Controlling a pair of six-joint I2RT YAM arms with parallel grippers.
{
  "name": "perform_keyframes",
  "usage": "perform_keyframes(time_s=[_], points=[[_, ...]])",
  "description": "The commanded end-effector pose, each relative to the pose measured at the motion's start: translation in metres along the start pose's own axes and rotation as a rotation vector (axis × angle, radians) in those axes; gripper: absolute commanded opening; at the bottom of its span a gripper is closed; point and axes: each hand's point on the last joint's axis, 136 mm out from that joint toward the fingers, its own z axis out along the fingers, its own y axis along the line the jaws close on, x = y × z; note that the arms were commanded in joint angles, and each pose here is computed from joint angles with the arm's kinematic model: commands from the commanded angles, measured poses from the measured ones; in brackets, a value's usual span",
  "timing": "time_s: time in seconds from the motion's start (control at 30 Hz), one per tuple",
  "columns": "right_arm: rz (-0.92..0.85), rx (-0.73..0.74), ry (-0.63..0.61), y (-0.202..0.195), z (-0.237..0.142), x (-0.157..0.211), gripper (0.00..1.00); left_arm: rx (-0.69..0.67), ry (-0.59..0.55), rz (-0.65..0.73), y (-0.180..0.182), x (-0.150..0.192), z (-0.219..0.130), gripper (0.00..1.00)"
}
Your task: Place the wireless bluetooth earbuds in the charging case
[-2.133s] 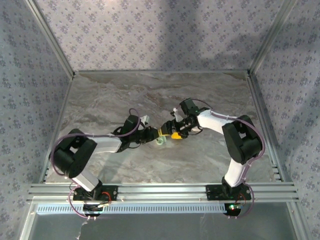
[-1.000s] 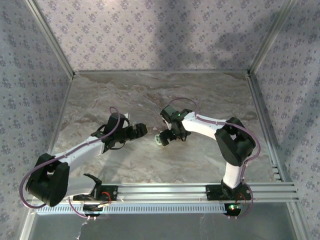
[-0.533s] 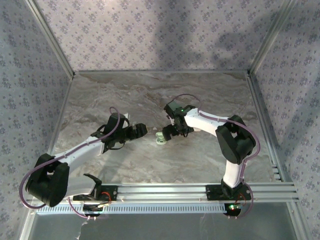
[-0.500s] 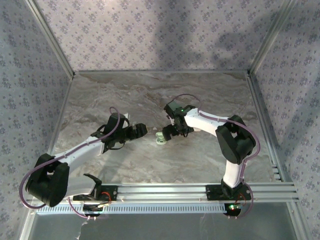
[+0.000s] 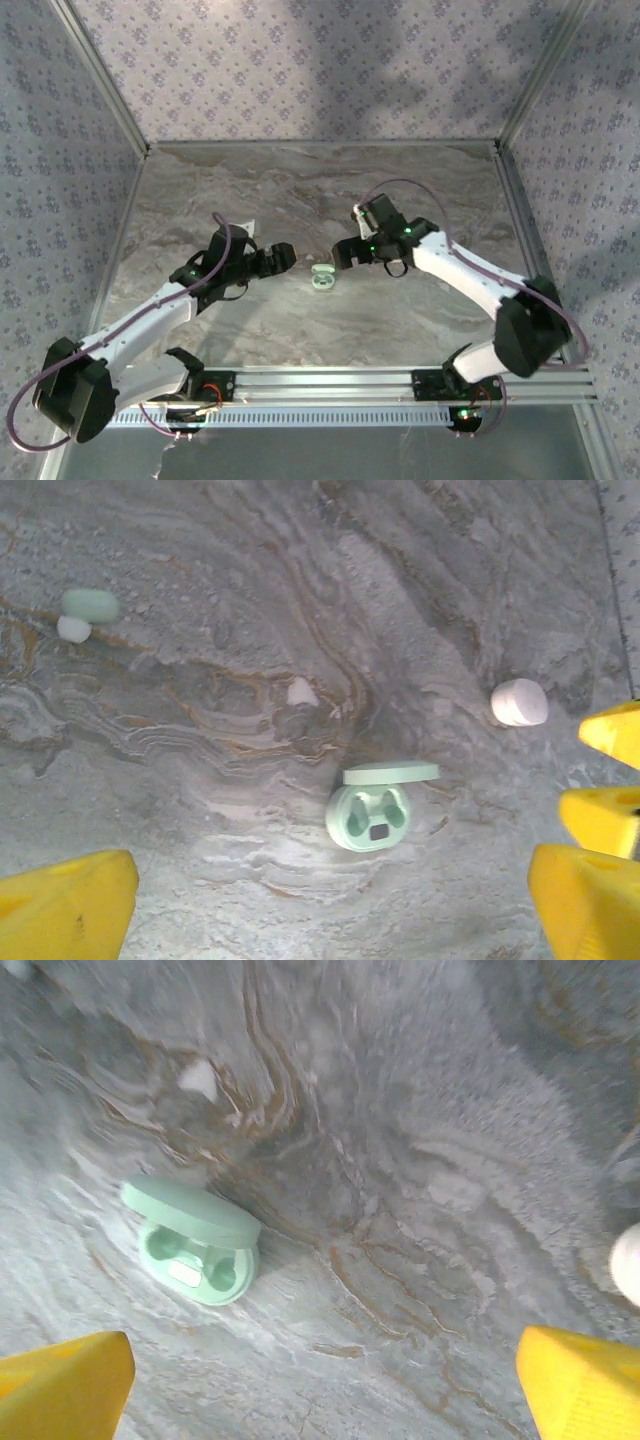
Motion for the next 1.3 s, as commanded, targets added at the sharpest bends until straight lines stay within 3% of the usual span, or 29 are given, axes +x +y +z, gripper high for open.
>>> perform_keyframes(time_s=[0.0,0.27,0.5,0.83,1.07,1.27], points=[[0.067,-0.028,-0.112,-0.007,-0.023,-0.01,1.0,0.001,-0.08,0.026,-0.021,-0.018,-0.02,1.0],[0.218,0.055,-0.305,-0.053,-0.068,0.001,1.0,0.01,-0.177,0.062,-0.043,-0.026,-0.04,1.0],[0.315,0.122,-0.377,-0.078,-0.083,0.023,1.0,-0.035,-0.148,0.055,-0.032,-0.015,-0.031,1.0],[0.417,0.106,-0.368,-0.089,-0.083,0.027,1.0,-0.146,-0.159,0.074,-0.008,-0.016,-0.025,1.0],[0.454,0.059,-0.336,-0.089,-0.079,0.02,1.0,-0.081,-0.101,0.006,-0.002,-0.014,-0.018,1.0],[0.468,0.009,-0.336,-0.084,-0.073,0.006,1.0,-0.129,-0.085,-0.038,0.018,-0.017,-0.019,1.0]])
